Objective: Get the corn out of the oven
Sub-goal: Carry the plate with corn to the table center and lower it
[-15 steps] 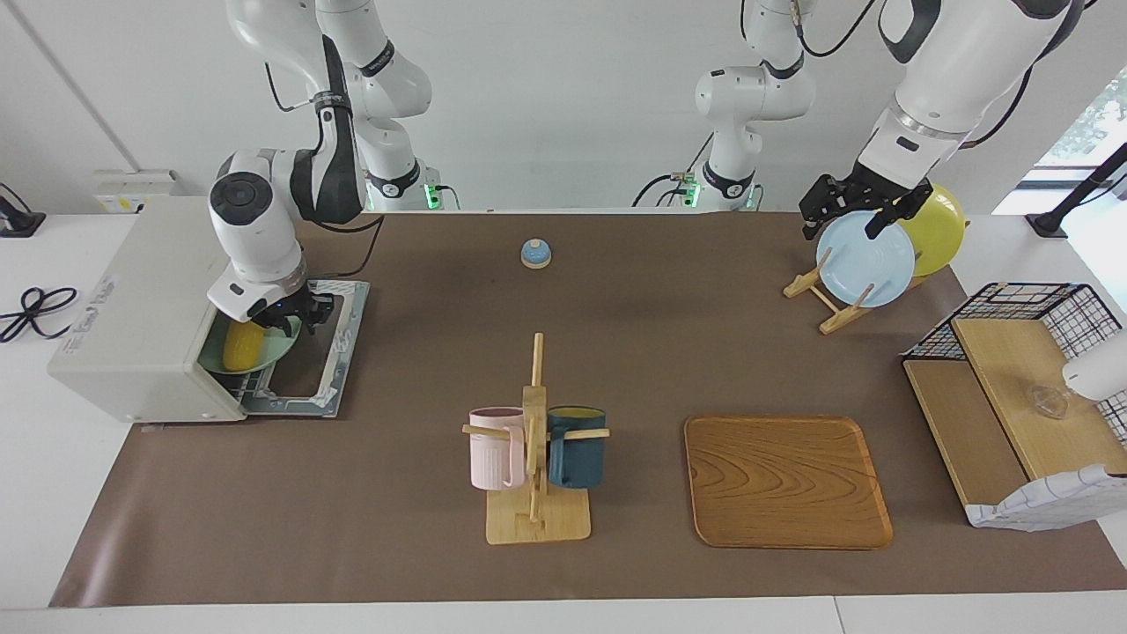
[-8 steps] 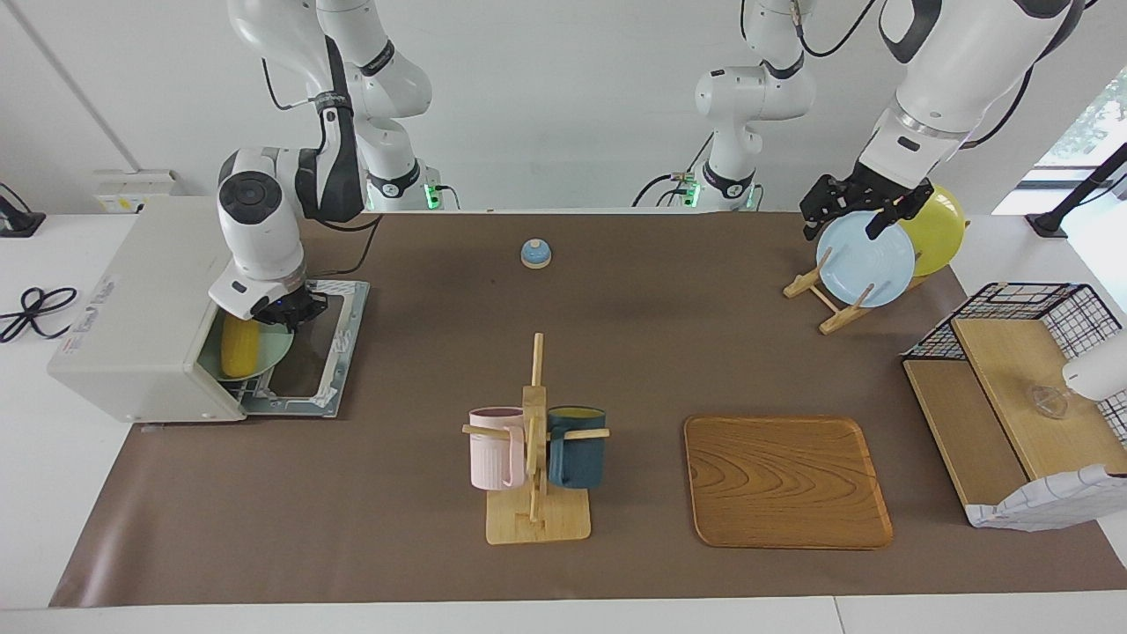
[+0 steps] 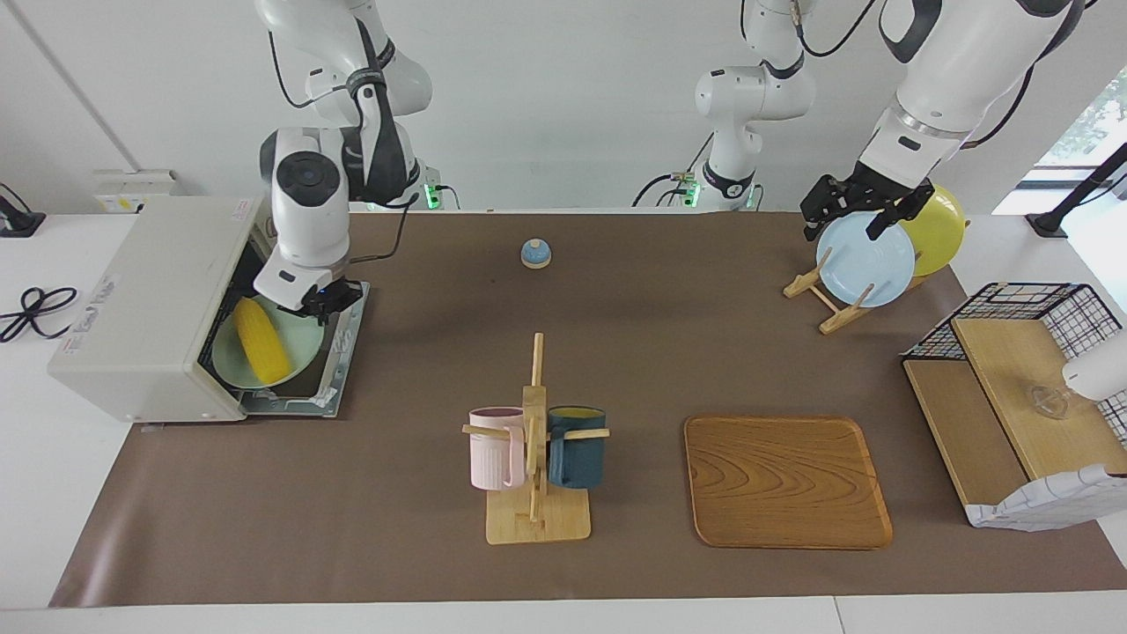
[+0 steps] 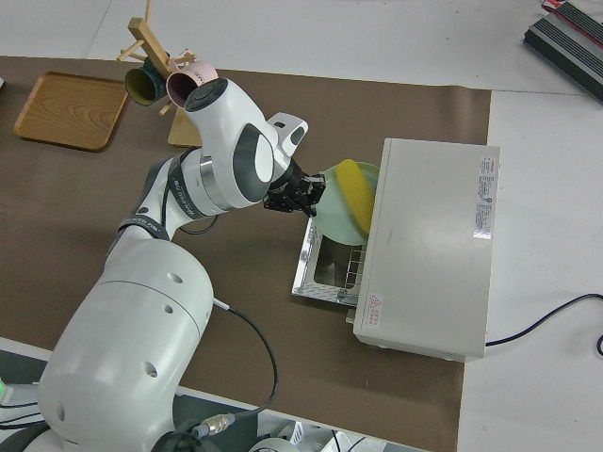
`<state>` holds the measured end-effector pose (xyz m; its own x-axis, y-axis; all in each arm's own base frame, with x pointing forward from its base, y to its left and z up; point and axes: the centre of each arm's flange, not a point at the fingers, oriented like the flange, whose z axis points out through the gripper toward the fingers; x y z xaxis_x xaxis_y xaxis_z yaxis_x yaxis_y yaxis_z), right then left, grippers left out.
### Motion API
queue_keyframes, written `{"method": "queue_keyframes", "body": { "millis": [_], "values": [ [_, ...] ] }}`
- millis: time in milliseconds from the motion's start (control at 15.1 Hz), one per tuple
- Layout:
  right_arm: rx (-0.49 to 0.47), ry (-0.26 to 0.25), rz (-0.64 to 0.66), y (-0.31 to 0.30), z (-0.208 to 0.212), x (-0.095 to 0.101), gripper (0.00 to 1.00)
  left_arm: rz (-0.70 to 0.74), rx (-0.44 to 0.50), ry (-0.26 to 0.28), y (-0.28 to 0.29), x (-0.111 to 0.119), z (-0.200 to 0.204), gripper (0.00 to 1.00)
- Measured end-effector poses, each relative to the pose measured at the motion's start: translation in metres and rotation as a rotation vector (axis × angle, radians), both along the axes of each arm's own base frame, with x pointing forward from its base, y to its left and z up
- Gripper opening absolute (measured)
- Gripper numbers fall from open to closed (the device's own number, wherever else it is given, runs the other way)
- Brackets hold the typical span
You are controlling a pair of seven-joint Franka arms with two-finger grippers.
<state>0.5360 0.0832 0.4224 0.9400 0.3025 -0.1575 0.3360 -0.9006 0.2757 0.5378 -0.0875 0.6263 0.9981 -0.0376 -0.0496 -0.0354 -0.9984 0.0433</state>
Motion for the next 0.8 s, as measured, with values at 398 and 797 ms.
{"method": "queue_keyframes", "body": {
  "millis": [398, 797],
  "values": [
    [0.060, -0.068, -0.158, 0.163, 0.000, -0.017, 0.03, 0.032, -0.001, -0.010, 0.017, 0.004, 0.001, 1.00],
    [0.052, -0.106, -0.358, 0.330, -0.056, -0.026, 0.03, 0.059, -0.004, -0.032, 0.031, 0.008, 0.003, 1.00]
  ]
}}
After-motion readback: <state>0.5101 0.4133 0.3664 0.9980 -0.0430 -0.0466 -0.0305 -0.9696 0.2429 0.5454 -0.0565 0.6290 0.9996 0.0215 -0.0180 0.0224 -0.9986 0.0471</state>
